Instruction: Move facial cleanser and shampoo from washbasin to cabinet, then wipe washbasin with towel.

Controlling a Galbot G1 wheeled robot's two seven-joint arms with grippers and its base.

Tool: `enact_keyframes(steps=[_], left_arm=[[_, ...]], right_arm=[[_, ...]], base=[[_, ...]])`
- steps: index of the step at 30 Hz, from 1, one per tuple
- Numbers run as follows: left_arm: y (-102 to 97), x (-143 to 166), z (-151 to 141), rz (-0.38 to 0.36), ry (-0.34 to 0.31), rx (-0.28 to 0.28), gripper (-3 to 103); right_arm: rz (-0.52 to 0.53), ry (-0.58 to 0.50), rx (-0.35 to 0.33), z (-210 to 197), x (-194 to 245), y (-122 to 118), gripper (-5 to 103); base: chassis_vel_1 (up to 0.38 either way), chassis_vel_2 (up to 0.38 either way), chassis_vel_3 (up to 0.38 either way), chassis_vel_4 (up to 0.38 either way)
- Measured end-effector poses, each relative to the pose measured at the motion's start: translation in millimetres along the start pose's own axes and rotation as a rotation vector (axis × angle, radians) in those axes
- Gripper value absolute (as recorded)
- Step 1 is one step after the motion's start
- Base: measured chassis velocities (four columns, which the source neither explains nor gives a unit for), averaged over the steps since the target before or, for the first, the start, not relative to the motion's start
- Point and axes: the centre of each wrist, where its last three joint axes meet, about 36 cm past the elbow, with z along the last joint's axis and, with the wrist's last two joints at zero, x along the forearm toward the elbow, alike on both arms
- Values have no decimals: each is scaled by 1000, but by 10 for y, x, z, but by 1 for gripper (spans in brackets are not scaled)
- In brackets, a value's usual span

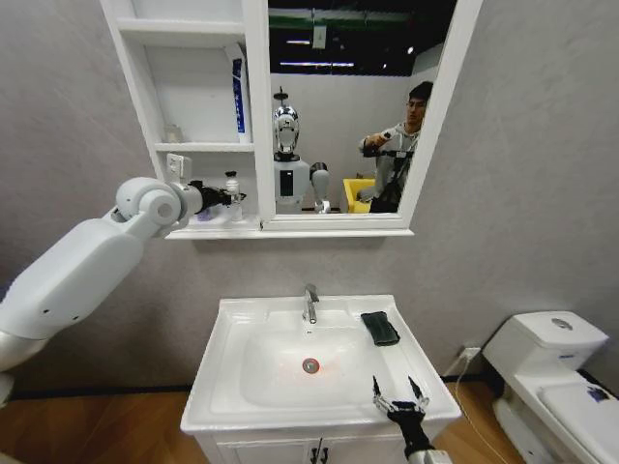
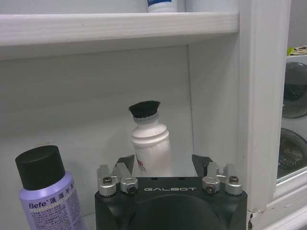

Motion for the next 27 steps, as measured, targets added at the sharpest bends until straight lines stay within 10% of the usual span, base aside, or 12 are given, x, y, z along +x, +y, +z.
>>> enact_keyframes(steps=[10, 20, 27], left_arm=[[45, 150, 3, -2, -11, 6, 99], [35, 380, 41, -5, -34, 18, 100], [-8, 1104, 222, 73, -97, 28, 100]], right_arm=[[-5, 0, -5, 8, -6, 38, 100], [-10, -3, 1, -20, 4, 49, 100], [-14, -1, 8, -34, 39, 67, 100]], base=[[0, 0, 0, 0], [0, 0, 0, 0], [0, 0, 0, 0]])
